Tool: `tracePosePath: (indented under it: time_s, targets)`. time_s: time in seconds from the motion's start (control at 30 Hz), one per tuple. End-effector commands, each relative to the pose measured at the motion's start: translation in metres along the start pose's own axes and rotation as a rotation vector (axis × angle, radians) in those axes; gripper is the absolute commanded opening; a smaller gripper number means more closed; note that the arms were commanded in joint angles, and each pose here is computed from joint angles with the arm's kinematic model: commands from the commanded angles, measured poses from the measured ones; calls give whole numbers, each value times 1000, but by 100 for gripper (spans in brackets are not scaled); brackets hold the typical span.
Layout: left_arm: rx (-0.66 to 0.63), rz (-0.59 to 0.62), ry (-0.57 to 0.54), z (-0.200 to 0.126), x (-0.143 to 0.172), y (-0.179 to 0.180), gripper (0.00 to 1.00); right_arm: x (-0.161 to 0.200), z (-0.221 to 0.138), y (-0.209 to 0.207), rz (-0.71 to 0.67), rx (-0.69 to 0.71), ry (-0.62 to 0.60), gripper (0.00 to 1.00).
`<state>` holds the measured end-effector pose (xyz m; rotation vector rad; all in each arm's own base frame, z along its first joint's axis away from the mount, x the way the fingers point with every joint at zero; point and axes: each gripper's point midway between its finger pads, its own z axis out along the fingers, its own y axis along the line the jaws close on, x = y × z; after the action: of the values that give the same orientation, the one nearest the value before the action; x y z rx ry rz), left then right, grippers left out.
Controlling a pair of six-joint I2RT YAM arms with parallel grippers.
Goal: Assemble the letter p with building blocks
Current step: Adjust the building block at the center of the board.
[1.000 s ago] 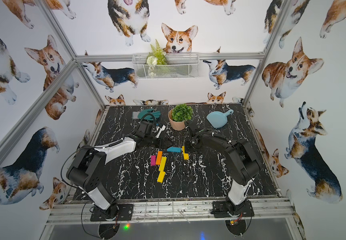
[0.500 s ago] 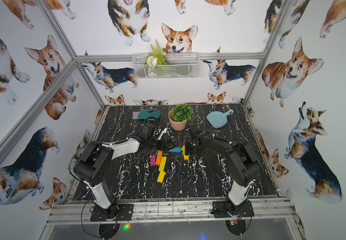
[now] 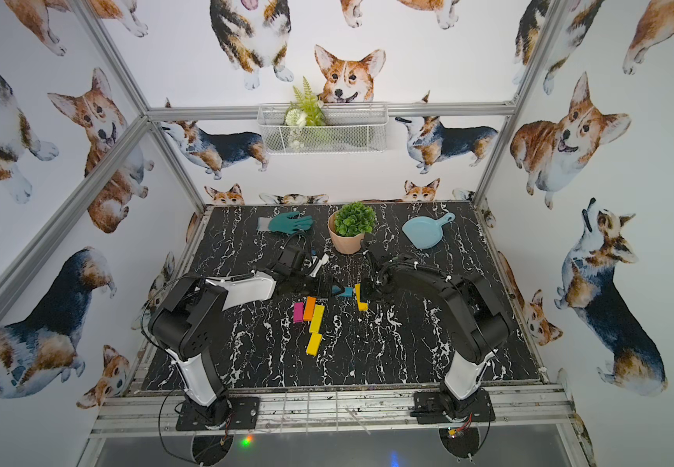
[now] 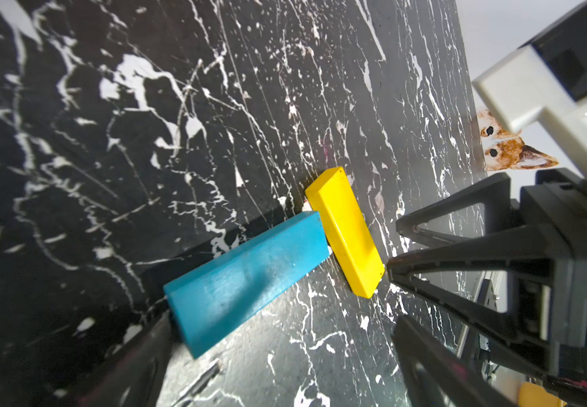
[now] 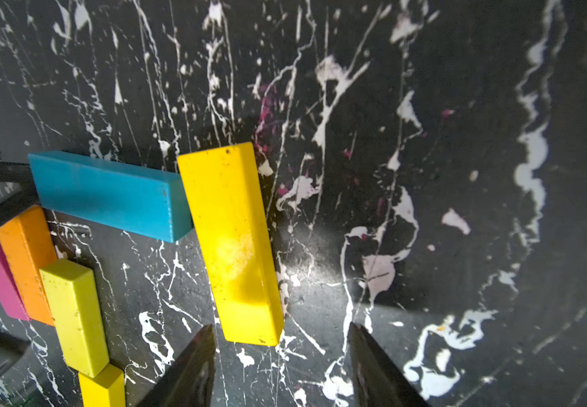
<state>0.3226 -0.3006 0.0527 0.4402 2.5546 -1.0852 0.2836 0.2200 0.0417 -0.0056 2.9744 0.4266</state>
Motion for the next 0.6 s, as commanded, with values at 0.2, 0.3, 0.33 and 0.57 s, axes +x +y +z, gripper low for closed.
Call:
tracePosePath:
  time_s: [0.2, 0.3, 0.33, 0.57]
  targets:
    - [36, -3, -35, 3, -6, -12, 100, 1, 3, 2, 11, -14, 0, 62]
    - [40, -2, -35, 4, -7, -14, 100, 1, 3, 2, 7, -11, -2, 62]
    - [40, 0, -36, 4, -7, -15, 100, 1, 3, 2, 8, -11, -2, 62]
    - [34, 0, -42, -3, -6, -20, 100, 2, 2, 3, -5, 0, -7, 62]
